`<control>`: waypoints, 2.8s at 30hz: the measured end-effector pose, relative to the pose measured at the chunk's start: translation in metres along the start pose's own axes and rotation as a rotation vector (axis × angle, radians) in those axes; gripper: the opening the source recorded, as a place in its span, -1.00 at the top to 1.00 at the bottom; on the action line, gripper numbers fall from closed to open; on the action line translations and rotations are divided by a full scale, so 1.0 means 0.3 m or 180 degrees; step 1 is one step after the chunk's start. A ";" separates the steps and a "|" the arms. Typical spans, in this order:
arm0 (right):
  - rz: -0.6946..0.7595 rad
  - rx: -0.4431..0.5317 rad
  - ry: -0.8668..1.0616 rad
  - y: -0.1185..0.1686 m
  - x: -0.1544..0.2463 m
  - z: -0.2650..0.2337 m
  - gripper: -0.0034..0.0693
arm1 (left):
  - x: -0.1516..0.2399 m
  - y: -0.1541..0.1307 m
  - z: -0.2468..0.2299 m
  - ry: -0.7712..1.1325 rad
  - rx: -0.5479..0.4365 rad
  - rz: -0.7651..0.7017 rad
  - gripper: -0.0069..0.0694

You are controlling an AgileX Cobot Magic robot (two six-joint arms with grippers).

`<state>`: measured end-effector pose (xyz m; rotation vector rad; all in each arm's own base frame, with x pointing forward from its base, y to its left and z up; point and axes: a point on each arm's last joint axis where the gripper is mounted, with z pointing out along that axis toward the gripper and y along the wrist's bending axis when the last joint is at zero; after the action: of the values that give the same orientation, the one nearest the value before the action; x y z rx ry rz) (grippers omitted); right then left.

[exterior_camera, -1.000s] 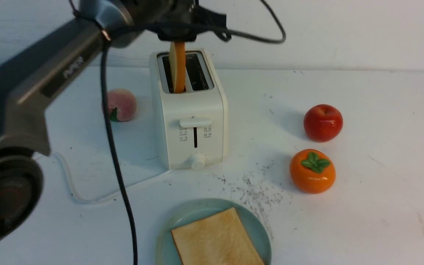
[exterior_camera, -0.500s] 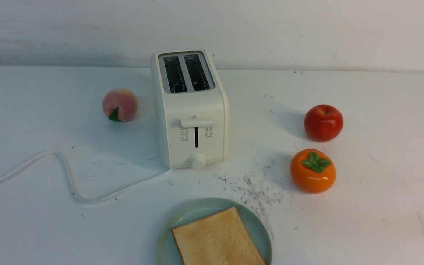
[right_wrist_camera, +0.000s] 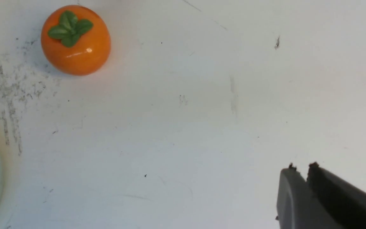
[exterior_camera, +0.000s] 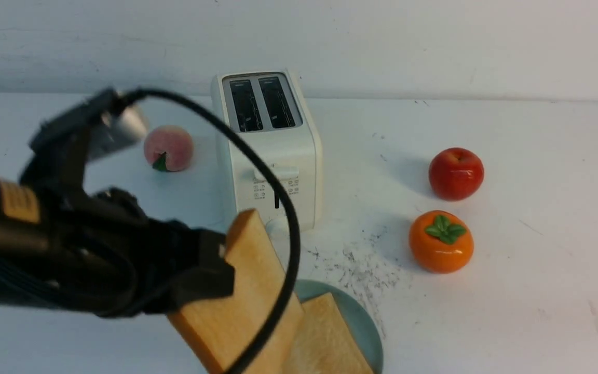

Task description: Take toasted bread from bread machine on white table place on plate.

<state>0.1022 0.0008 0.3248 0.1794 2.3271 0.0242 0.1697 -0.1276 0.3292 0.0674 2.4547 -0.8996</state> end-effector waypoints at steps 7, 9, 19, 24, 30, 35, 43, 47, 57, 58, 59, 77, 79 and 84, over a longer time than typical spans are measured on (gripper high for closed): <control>0.0020 -0.0028 0.0009 0.003 0.001 0.000 0.69 | 0.009 0.047 0.178 0.0040 0.0295 -0.0136 0.62; 0.0020 -0.0028 0.0009 0.003 0.001 0.000 0.68 | 0.007 0.057 0.228 0.0135 0.0332 -0.0137 0.62; 0.0020 -0.0029 0.0005 0.003 0.000 0.000 0.66 | 0.000 0.125 0.412 0.0233 0.0275 -0.0068 0.62; 0.0020 -0.0029 0.0005 0.003 0.000 0.000 0.65 | -0.005 0.148 0.441 0.0173 0.0146 -0.0087 0.62; 0.0020 -0.0029 0.0005 0.003 0.000 0.000 0.64 | -0.010 0.156 0.447 0.0121 0.0093 -0.0106 0.62; 0.0020 -0.0028 0.0009 0.003 0.001 0.000 0.63 | -0.010 0.157 0.447 0.0120 0.0084 -0.0088 0.55; 0.0020 -0.0028 0.0009 0.003 0.001 0.000 0.61 | -0.001 0.159 0.446 0.0209 0.0062 0.0092 0.02; 0.0020 -0.0028 0.0009 0.003 0.001 0.000 0.61 | 0.003 0.164 0.446 0.0257 0.0014 0.0260 -0.20; 0.0020 -0.0029 0.0005 0.003 0.000 0.000 0.60 | -0.006 0.201 0.441 0.0251 -0.0262 0.0546 -0.30; 0.0020 -0.0029 0.0005 0.003 0.000 0.000 0.60 | -0.009 0.212 0.438 0.0260 -0.0314 0.0552 -0.30; 0.0020 -0.0029 0.0005 0.003 0.000 0.000 0.60 | -0.010 0.215 0.437 0.0266 -0.0334 0.0557 -0.30; -0.0049 0.0076 0.0352 -0.011 0.043 -0.015 0.59 | -0.092 0.278 0.355 0.0770 -0.0714 0.0143 0.24; -0.0035 0.0111 0.0499 -0.021 0.074 -0.040 0.63 | -0.112 0.263 0.348 0.0752 -0.0684 0.0178 0.49; 0.0070 -0.0042 0.0327 -0.037 0.143 -0.132 0.92 | -0.143 0.242 0.340 0.0663 -0.0644 0.0220 0.86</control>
<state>0.0430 -0.0028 0.3206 0.2012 2.4267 0.0611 0.2689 -0.1283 0.2416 0.1814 2.7051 -0.6384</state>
